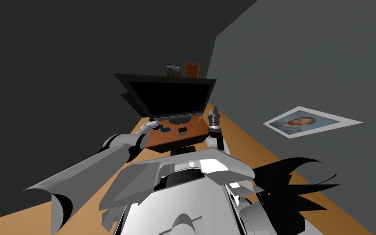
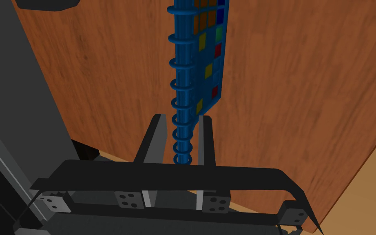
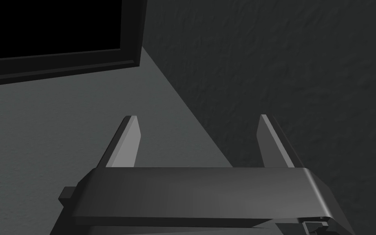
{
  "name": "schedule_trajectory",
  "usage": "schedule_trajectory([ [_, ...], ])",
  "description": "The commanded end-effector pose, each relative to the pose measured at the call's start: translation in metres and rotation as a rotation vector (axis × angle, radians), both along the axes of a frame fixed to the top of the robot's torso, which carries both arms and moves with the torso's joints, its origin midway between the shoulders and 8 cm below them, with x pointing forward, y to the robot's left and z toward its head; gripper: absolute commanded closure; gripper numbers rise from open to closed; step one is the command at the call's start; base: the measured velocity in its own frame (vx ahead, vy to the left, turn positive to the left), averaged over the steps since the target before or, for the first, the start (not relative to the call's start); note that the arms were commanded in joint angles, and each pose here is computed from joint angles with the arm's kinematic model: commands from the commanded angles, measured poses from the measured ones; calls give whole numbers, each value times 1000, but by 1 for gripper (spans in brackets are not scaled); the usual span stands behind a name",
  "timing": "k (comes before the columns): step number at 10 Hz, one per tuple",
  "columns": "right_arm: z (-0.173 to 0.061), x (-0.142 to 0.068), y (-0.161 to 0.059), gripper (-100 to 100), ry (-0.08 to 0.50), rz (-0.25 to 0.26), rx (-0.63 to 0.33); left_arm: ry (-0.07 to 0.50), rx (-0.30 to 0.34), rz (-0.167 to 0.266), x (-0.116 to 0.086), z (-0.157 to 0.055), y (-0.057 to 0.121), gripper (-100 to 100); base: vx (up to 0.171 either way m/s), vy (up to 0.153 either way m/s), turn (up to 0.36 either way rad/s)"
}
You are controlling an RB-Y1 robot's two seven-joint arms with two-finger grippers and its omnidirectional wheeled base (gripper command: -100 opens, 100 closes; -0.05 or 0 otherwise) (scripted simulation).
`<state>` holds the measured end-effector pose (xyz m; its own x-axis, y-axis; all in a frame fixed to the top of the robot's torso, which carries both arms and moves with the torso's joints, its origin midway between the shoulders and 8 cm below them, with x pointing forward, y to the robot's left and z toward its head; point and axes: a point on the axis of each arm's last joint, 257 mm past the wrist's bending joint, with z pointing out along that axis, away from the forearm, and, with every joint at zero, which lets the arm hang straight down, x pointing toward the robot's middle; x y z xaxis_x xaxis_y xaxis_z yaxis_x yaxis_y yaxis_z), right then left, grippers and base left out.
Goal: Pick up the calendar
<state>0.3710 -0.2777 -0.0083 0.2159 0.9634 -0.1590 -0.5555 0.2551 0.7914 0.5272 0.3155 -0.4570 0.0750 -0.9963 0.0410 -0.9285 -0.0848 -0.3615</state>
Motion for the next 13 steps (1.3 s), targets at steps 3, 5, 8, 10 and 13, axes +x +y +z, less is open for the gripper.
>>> schedule_trajectory([
  [3,0,0,0,0,0,0,0,12,-2,9,-3,-2,-4,100,-5,7,-34],
  [5,0,0,0,0,0,0,0,12,-2,17,0,1,-7,100,-19,27,-77],
  [8,0,0,0,0,0,0,0,13,-2,34,4,5,-15,100,-19,26,-75],
  [10,0,0,0,0,0,0,0,12,-2,50,9,10,-23,100,-37,50,-143],
  [13,0,0,0,0,0,0,0,12,-2,58,11,12,-26,100,-18,45,-51],
])
